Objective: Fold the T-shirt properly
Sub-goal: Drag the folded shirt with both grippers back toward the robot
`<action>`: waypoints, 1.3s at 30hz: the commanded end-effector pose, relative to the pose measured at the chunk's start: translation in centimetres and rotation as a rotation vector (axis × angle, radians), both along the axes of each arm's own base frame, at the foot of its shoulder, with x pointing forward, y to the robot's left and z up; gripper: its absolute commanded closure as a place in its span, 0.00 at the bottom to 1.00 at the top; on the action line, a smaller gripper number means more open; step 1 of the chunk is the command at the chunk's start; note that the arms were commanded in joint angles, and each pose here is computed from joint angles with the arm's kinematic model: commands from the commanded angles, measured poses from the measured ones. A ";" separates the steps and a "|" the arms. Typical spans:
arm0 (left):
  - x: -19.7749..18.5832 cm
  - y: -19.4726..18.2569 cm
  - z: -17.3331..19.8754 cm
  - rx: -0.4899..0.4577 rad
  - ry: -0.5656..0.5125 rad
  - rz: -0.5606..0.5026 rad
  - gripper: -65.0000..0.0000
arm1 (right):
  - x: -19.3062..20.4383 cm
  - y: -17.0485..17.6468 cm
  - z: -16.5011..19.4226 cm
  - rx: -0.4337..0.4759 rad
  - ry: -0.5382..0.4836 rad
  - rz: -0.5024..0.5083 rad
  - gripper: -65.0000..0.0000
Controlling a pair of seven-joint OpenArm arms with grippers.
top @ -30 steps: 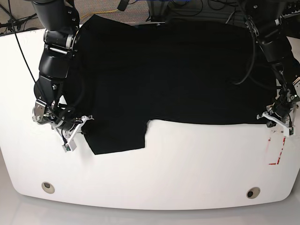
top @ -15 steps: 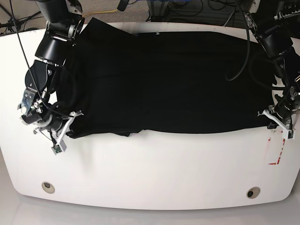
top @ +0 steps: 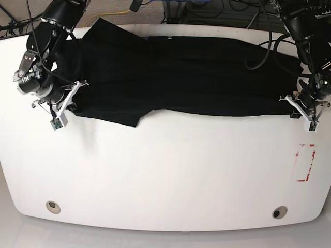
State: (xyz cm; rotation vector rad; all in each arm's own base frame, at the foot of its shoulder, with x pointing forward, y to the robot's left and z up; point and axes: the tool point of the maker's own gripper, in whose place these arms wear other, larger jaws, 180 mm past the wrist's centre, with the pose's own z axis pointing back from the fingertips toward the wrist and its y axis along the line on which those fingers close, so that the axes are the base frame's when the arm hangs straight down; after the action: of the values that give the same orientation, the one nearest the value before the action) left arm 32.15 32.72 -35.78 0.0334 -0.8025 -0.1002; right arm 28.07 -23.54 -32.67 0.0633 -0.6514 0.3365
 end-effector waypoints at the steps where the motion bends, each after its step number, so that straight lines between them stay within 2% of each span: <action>1: -0.1 0.6 1.2 0.028 -0.036 -0.008 1.00 | -0.6 0.2 0.7 0.022 -0.037 0.013 1.00; 13: -3.2 1.5 -1.0 0.054 0.055 -0.011 1.00 | -4.9 0.5 -2.2 0.072 0.071 0.013 1.00; 14: -3.5 1.5 -1.3 0.055 0.063 -0.011 1.00 | -5.2 0.5 -2.4 0.073 0.080 0.014 0.98; 16: -3.9 1.6 -1.8 0.055 0.080 -0.010 1.00 | -5.7 0.5 -2.8 0.075 0.094 0.010 0.82; 18: -4.0 1.8 -1.7 0.063 0.086 -0.014 0.92 | -5.8 0.3 -2.8 0.072 0.097 0.008 0.67; 19: -4.0 2.0 -1.6 0.071 0.087 -0.016 0.82 | -5.8 -0.1 -2.7 0.070 0.094 -0.006 0.54; 20: -4.0 1.9 -1.6 0.072 0.089 -0.022 0.74 | -5.8 -0.5 -2.5 0.067 0.086 -0.019 0.47; 21: -3.9 1.7 -1.7 0.073 0.090 -0.026 0.60 | -5.8 -1.0 -2.3 0.067 0.076 -0.038 0.37; 23: -3.8 1.7 -1.5 0.076 0.085 -0.029 0.40 | -5.6 -1.9 -1.8 0.064 0.055 -0.069 0.24; 25: -3.8 1.6 -1.4 0.076 0.083 -0.030 0.32 | -5.2 -2.3 -1.3 0.062 0.038 -0.083 0.21; 26: -3.8 1.6 -1.4 0.072 0.080 -0.028 0.31 | -4.4 -2.5 -0.8 0.060 0.017 -0.087 0.21; 29: -3.3 1.6 -0.9 0.073 0.065 -0.031 0.35 | -2.5 -2.6 0.2 0.069 -0.030 -0.089 0.22; 31: -2.4 1.3 0.8 0.096 0.017 -0.045 0.36 | -1.3 -2.2 0.2 0.091 -0.037 -0.079 0.22; 34: -1.8 0.6 2.3 0.119 -0.026 -0.065 0.36 | 0.5 -1.8 -0.2 0.123 -0.027 -0.061 0.22; 39: -1.7 -0.1 2.0 0.108 -0.027 -0.069 0.36 | 3.8 -0.5 -1.9 0.221 0.007 -0.036 0.22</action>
State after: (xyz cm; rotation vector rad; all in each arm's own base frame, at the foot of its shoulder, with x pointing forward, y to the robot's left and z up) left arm 30.18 32.37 -34.41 0.0951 -0.8075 -0.2074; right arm 29.63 -24.23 -35.65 0.2288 -0.6125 0.2286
